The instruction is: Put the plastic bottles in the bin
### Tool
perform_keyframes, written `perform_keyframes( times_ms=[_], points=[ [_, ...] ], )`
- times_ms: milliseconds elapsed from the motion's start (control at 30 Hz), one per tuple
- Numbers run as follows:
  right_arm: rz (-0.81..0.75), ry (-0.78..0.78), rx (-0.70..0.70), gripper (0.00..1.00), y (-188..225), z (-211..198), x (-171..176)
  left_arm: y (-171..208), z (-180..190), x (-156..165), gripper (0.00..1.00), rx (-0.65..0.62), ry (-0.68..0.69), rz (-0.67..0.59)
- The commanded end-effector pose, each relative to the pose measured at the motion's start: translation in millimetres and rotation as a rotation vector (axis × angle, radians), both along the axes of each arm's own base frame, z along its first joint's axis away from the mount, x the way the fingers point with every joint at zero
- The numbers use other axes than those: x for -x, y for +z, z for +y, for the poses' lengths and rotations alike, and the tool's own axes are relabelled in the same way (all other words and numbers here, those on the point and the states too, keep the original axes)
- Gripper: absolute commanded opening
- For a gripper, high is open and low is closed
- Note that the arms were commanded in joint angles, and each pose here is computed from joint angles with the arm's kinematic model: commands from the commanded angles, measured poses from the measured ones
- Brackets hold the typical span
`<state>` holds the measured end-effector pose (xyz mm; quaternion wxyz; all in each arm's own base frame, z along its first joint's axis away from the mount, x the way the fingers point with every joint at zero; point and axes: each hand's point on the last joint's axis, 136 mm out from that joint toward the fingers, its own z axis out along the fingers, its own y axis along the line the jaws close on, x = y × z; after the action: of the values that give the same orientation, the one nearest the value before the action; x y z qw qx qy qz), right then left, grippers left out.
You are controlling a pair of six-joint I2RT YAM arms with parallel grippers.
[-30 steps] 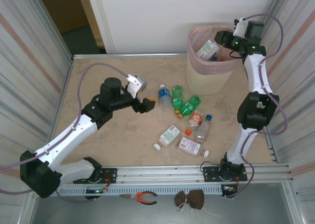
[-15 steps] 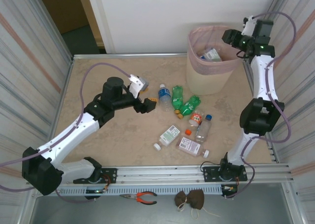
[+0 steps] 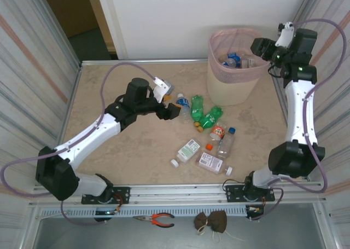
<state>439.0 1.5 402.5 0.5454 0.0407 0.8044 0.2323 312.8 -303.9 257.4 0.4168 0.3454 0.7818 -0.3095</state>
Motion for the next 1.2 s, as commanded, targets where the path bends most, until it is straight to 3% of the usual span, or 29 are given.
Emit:
perform_keyframes(
  times_ms=[0, 300, 600, 800, 1167],
  points=[
    [-0.047, -0.004, 0.023, 0.57, 13, 3, 25, -7, 2, -16, 0.79, -0.026, 0.098, 0.071],
    [-0.023, -0.016, 0.019, 0.58, -2, 10, 67, -71, -3, -61, 0.78, -0.123, 0.357, 0.330],
    [0.016, -0.028, 0.017, 0.58, -22, 13, 96, -113, -19, -79, 0.85, -0.265, 0.566, 0.370],
    [0.025, -0.037, 0.035, 0.58, -24, 13, 109, -141, -23, -86, 0.86, -0.322, 0.620, 0.448],
    [0.038, -0.039, 0.030, 0.58, -29, 15, 117, -190, -28, -81, 0.86, -0.429, 0.599, 0.547]
  ],
)
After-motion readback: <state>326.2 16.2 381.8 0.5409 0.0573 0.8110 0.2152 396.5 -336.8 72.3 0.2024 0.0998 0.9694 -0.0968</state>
